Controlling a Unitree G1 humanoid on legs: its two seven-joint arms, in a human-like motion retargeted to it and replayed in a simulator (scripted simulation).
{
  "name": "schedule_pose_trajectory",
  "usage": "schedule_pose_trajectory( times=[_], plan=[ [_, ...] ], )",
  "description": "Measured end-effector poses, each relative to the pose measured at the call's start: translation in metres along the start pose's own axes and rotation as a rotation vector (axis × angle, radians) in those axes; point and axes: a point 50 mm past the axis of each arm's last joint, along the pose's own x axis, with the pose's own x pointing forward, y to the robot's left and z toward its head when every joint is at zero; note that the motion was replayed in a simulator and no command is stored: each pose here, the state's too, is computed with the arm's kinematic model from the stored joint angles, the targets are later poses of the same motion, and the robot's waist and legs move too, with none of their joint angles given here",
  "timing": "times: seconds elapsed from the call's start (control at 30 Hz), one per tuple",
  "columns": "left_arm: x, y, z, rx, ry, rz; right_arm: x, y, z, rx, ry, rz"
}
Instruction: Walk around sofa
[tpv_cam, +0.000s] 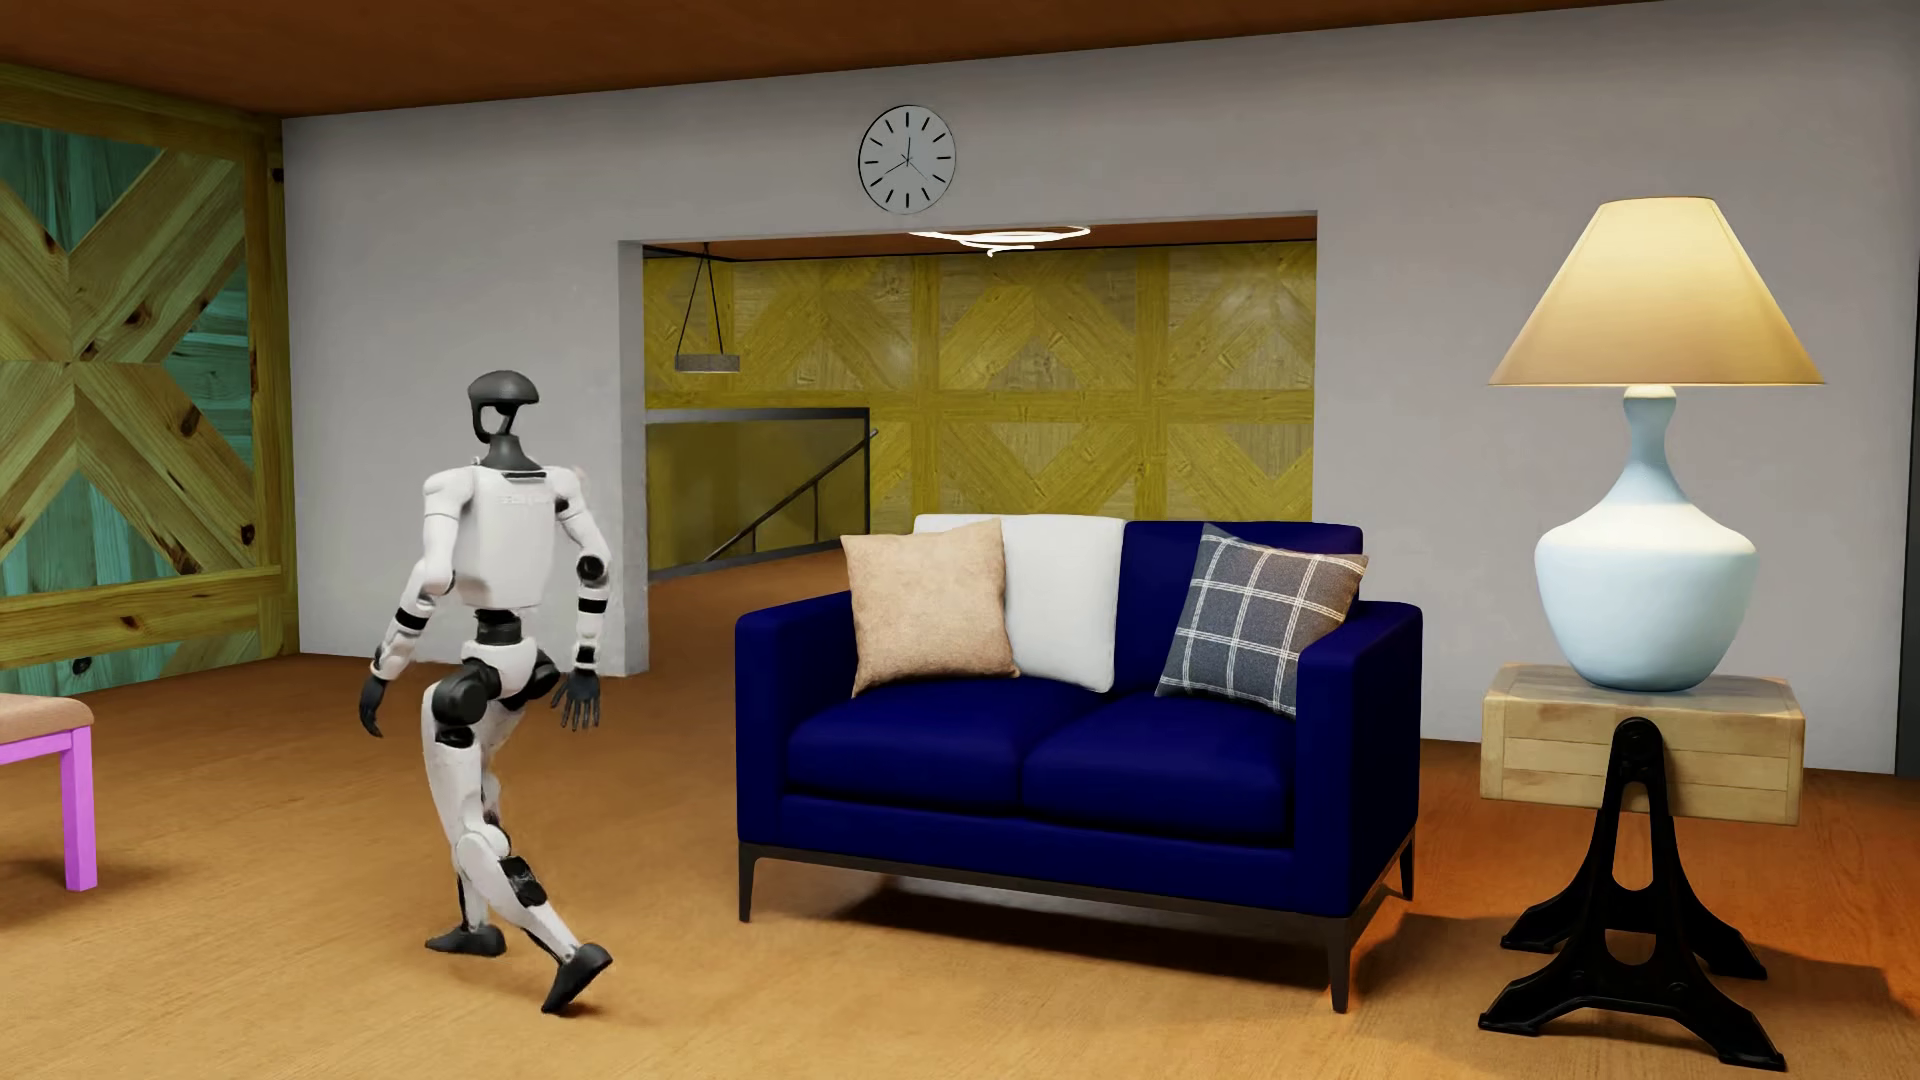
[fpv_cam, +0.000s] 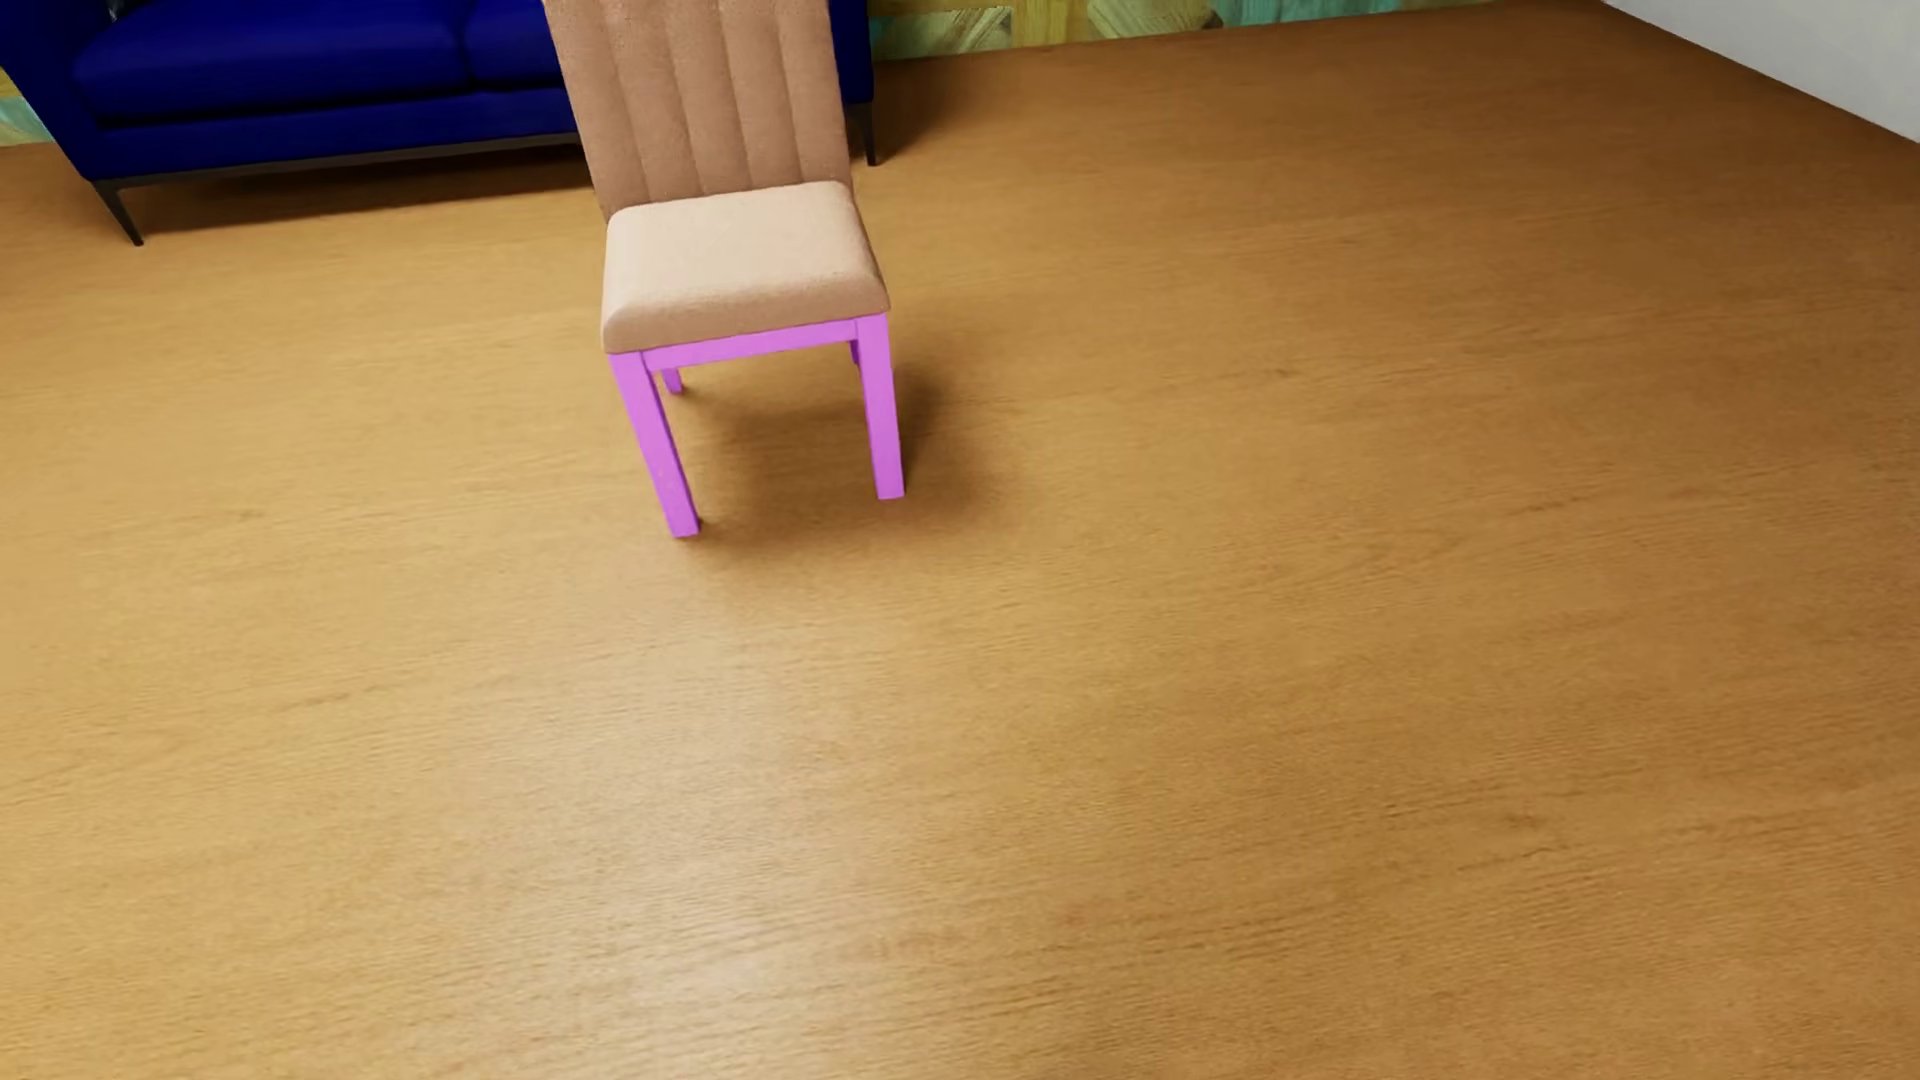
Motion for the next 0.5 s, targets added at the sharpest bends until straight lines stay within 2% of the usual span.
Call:
schedule_pose_trajectory(
  times=[0.1,0.27,0.37,0.43,0.5],
  plan=[
    [-0.009,-0.020,-0.035,0.006,0.127,-0.054,0.000,-0.013,0.003,0.020,-0.014,-0.037],
    [-0.030,-0.026,-0.078,0.030,0.255,-0.081,-0.004,-0.062,0.066,0.057,-0.243,-0.171],
    [-0.046,-0.034,-0.102,0.007,0.327,-0.096,-0.015,-0.094,0.085,0.069,-0.330,-0.259],
    [-0.041,-0.033,-0.100,0.046,0.336,-0.109,-0.014,-0.097,0.095,0.130,-0.355,-0.274],
    [-0.030,-0.012,-0.088,0.082,0.312,-0.065,-0.009,-0.079,0.114,0.066,-0.389,-0.212]
  ],
)
